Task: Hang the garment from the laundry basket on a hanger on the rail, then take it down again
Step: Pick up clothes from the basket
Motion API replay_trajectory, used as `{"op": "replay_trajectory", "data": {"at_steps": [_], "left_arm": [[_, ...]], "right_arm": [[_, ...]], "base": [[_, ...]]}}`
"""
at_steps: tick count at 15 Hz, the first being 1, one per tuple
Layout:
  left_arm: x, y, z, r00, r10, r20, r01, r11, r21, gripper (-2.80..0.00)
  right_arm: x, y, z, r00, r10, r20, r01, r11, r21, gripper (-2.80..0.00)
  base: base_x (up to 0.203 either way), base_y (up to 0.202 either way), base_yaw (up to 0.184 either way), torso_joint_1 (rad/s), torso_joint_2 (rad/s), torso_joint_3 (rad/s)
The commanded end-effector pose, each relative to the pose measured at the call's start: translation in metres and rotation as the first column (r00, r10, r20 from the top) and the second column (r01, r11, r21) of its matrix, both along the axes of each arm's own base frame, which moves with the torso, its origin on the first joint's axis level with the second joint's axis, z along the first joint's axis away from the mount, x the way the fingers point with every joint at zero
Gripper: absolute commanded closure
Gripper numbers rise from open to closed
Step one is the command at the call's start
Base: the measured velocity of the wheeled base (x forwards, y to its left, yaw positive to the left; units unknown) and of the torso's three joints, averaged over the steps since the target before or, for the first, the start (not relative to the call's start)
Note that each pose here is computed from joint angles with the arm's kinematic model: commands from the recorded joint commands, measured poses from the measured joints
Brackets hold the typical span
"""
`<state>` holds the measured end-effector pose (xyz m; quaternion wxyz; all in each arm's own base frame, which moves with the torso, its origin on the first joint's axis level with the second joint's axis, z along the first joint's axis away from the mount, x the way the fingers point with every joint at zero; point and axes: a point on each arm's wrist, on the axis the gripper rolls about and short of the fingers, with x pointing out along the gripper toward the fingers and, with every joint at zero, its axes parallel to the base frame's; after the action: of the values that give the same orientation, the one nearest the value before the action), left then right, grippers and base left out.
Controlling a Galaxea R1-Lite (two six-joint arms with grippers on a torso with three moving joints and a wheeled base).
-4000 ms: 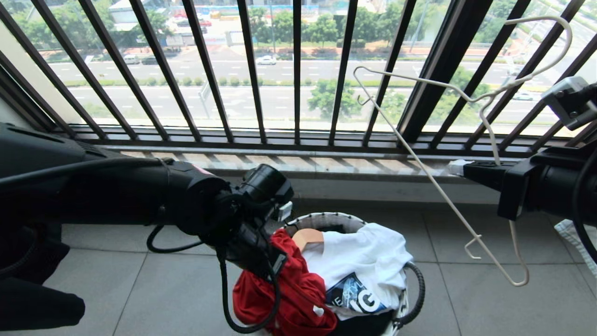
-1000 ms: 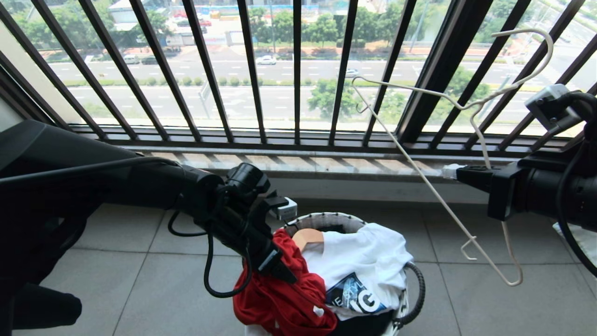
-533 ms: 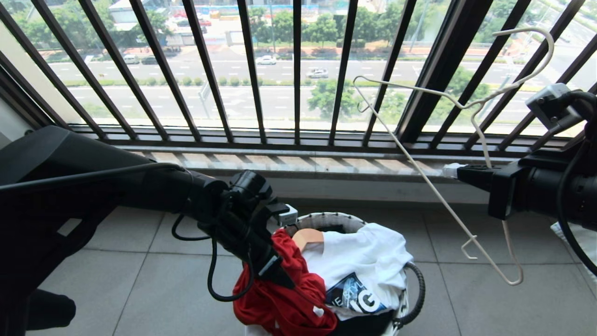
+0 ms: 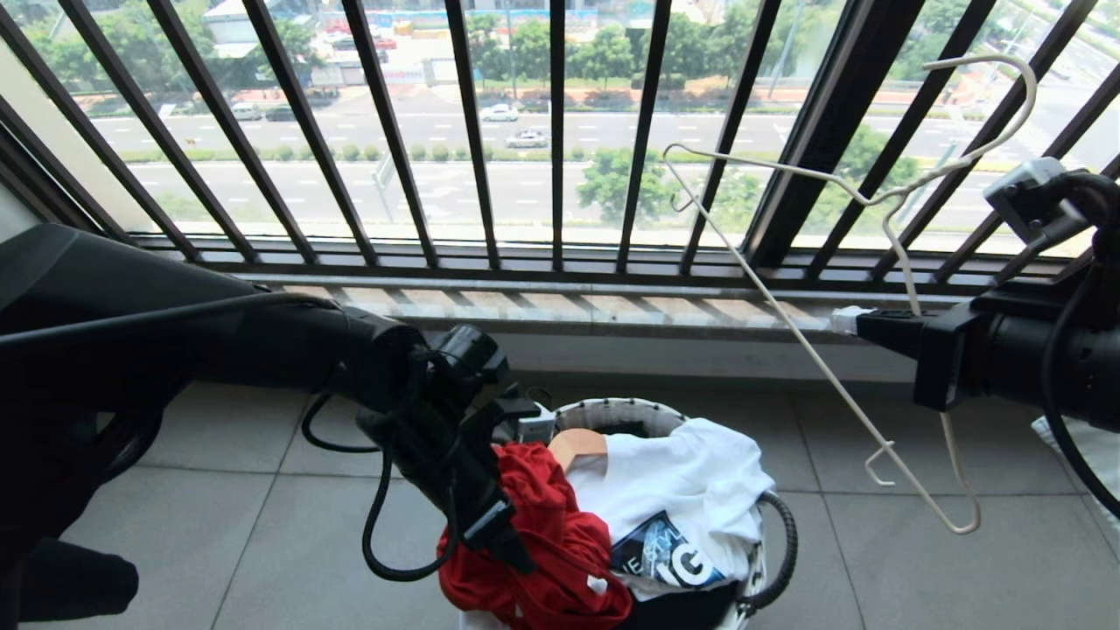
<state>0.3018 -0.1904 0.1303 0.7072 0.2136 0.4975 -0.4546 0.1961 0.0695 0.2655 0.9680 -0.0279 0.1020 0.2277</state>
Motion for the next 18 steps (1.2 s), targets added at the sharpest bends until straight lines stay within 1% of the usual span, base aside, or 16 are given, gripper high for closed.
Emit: {"op": "replay_trajectory", "data": {"at_steps": [1,2,6,8,10,12,16,18], "left_arm": [[0.001,-0.003,-0.003,1.0,-0.003,-0.005,0.003,0.999,0.036,-2.8],[-0.001,-0.006,-0.004,1.0,-0.014,-0.001,0.014,0.999,0.048,-2.8],[0.003,-0.012,-0.019,1.0,-0.02,-0.024,0.021,0.998,0.066,-2.8],[0.006,-0.008,-0.018,1.0,-0.009,-0.011,0.01,0.998,0.065,-2.8],[0.008,-0.005,-0.015,1.0,0.008,0.013,-0.009,0.997,0.075,-2.8],[0.01,-0.004,-0.01,0.999,0.018,0.039,-0.02,0.998,0.057,-2.8],[0.012,-0.006,-0.021,1.0,0.014,0.022,-0.015,0.998,0.067,-2.8],[0.012,-0.006,-0.022,1.0,0.01,0.022,-0.011,0.998,0.067,-2.8]], "right_arm": [[0.001,0.001,-0.001,1.0,0.002,-0.002,-0.002,1.0,-0.001,0.0],[0.001,0.0,-0.001,1.0,0.0,-0.002,0.0,1.0,-0.001,0.0],[0.001,0.0,0.0,1.0,-0.001,-0.001,0.001,1.0,-0.001,0.0],[0.001,0.0,0.0,1.0,-0.001,0.0,0.001,1.0,-0.001,0.0],[0.001,0.0,0.0,1.0,0.0,0.0,0.0,1.0,0.0,0.0],[0.001,0.0,0.0,1.0,-0.001,0.0,0.001,1.0,0.0,0.0],[0.001,0.0,0.0,1.0,0.0,0.0,0.0,1.0,0.0,0.0],[0.001,0.0,-0.001,1.0,0.0,-0.001,0.0,1.0,-0.001,0.0]], "base": [[0.0,0.0,0.0,0.0,0.0,0.0],[0.0,0.0,0.0,0.0,0.0,0.0],[0.0,0.0,0.0,0.0,0.0,0.0],[0.0,0.0,0.0,0.0,0.0,0.0],[0.0,0.0,0.0,0.0,0.0,0.0],[0.0,0.0,0.0,0.0,0.0,0.0],[0.0,0.0,0.0,0.0,0.0,0.0],[0.0,0.0,0.0,0.0,0.0,0.0]]}}
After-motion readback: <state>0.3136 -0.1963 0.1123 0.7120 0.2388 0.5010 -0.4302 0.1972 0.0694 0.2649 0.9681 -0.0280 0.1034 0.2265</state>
